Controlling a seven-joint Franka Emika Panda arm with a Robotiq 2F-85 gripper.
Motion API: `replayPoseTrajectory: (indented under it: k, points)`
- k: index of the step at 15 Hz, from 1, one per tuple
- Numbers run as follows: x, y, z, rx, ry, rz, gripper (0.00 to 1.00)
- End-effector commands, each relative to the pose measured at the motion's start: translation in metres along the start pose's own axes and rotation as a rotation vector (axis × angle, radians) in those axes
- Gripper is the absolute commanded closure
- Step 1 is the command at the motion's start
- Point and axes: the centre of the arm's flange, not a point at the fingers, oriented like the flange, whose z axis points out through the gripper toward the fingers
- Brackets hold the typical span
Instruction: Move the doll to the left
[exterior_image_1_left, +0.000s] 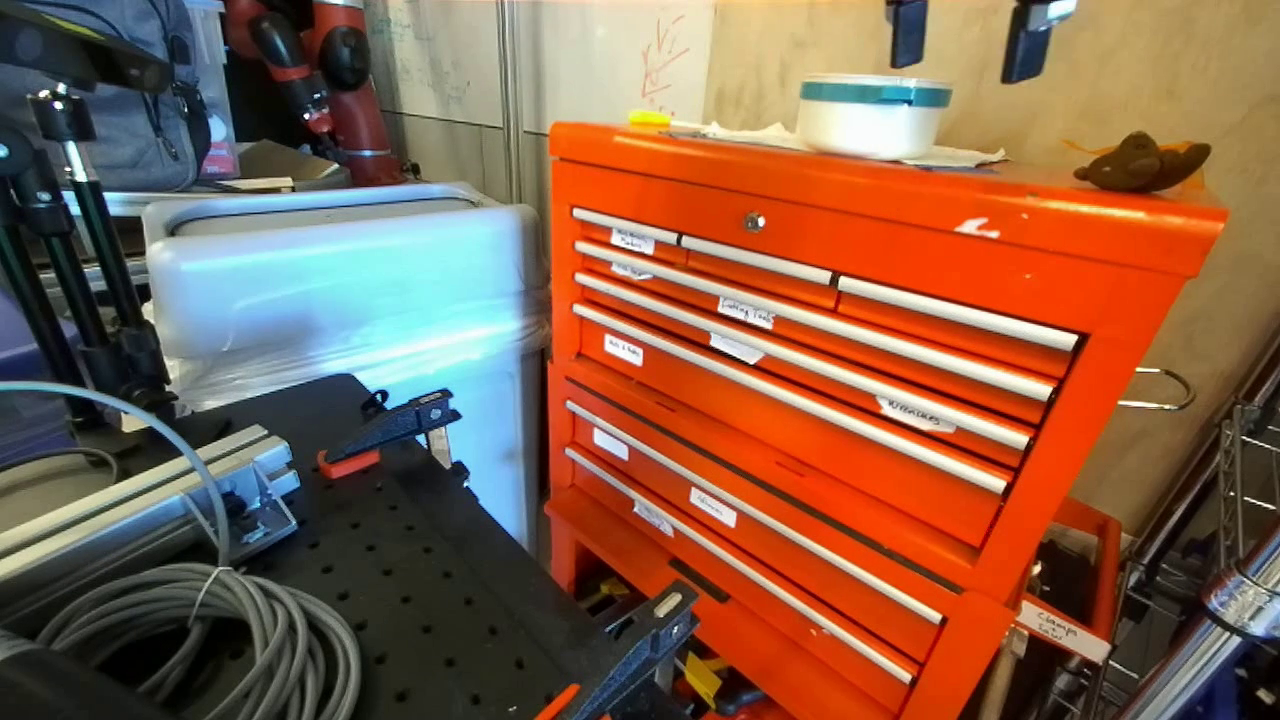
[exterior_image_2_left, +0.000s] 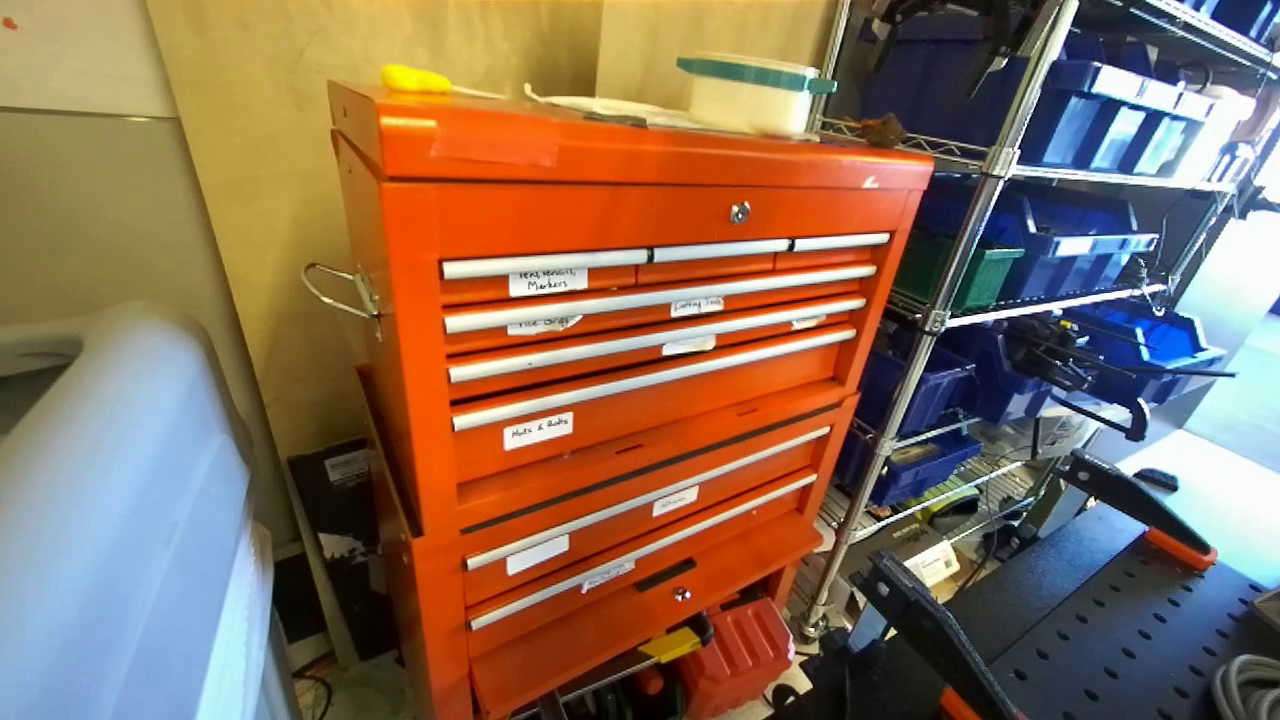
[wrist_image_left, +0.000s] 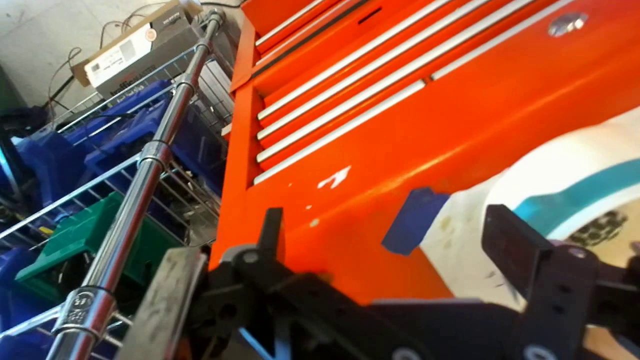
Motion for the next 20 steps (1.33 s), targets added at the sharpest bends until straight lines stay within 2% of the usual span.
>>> replayPoseTrajectory:
  k: [1, 6, 9, 14, 20]
  points:
    - [0.036, 0.012, 0.023, -0.057, 0.078, 0.108, 0.0]
    - [0.07, 0.033, 0.051, -0.089, 0.209, 0.268, 0.0]
    - [0.084, 0.04, 0.06, -0.095, 0.252, 0.323, 0.0]
    - [0.094, 0.033, 0.082, -0.113, 0.249, 0.349, 0.0]
    - [0.097, 0.002, 0.095, -0.096, 0.241, 0.305, 0.0]
